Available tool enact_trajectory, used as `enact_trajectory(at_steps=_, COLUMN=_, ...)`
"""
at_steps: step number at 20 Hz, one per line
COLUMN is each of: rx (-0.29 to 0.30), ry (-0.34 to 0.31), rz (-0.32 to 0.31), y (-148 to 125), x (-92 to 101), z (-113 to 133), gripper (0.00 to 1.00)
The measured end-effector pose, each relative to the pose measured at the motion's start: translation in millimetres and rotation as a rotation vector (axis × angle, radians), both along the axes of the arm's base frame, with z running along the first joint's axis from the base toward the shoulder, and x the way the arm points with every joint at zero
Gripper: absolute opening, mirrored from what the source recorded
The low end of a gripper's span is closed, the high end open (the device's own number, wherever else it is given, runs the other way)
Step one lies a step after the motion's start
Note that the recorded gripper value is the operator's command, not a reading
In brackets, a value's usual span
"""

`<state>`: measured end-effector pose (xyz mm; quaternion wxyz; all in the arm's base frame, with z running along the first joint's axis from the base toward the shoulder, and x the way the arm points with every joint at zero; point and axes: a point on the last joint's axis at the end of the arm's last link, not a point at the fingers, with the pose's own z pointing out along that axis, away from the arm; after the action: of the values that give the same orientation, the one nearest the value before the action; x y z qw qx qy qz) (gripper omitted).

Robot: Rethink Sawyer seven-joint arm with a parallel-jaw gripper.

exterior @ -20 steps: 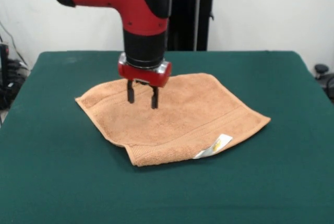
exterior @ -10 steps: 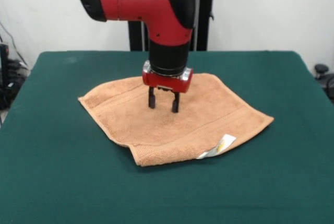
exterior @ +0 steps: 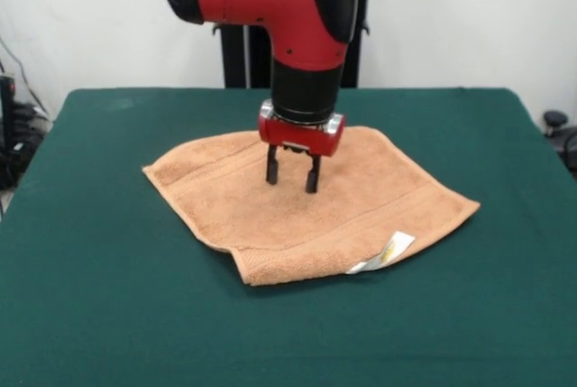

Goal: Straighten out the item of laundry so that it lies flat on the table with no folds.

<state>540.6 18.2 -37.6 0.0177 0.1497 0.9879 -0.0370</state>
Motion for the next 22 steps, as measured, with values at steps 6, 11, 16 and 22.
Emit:
enact_trajectory(at_steps=6, rx=0.029, ry=0.01, rz=-0.031, y=28.7, x=-32.7, z=6.6, gripper=1.0)
enact_trajectory(at_steps=11, rx=0.042, ry=0.078, rz=-0.053, y=42.3, x=-79.7, z=20.1, gripper=1.0)
enact_trajectory(at_steps=16, rx=0.047, ry=0.129, rz=-0.067, y=42.2, x=-111.4, z=28.4, gripper=1.0)
enact_trajectory(at_steps=22, rx=0.056, ry=0.187, rz=-0.08, y=42.7, x=-138.2, z=22.8, gripper=1.0)
